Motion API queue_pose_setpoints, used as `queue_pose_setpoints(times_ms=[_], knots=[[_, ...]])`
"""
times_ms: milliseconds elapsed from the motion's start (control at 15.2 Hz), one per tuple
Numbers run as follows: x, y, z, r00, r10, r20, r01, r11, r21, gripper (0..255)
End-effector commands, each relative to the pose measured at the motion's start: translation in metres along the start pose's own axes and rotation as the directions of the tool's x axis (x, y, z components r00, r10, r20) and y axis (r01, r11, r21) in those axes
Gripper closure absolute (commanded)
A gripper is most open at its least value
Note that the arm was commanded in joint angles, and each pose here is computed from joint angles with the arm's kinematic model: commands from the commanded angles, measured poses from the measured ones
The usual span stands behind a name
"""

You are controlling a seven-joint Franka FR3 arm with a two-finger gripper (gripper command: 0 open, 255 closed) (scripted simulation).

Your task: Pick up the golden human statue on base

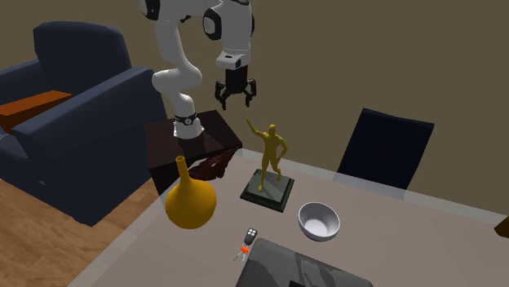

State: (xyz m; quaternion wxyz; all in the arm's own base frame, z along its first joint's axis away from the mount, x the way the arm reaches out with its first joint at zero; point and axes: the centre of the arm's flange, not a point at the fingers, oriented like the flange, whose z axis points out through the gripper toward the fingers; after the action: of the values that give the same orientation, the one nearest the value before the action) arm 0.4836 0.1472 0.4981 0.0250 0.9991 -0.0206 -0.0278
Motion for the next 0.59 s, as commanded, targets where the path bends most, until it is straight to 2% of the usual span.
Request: queue_pose_setpoints(times_ms=[0,528], knots=[[0.015,-0.017,0.003,1.000,0.000,-0.011,0.000,1.000,0.001,0],[0.087,-0.086,0.011,0.998,-0.001,-0.057,0.001,1.000,0.000,0]])
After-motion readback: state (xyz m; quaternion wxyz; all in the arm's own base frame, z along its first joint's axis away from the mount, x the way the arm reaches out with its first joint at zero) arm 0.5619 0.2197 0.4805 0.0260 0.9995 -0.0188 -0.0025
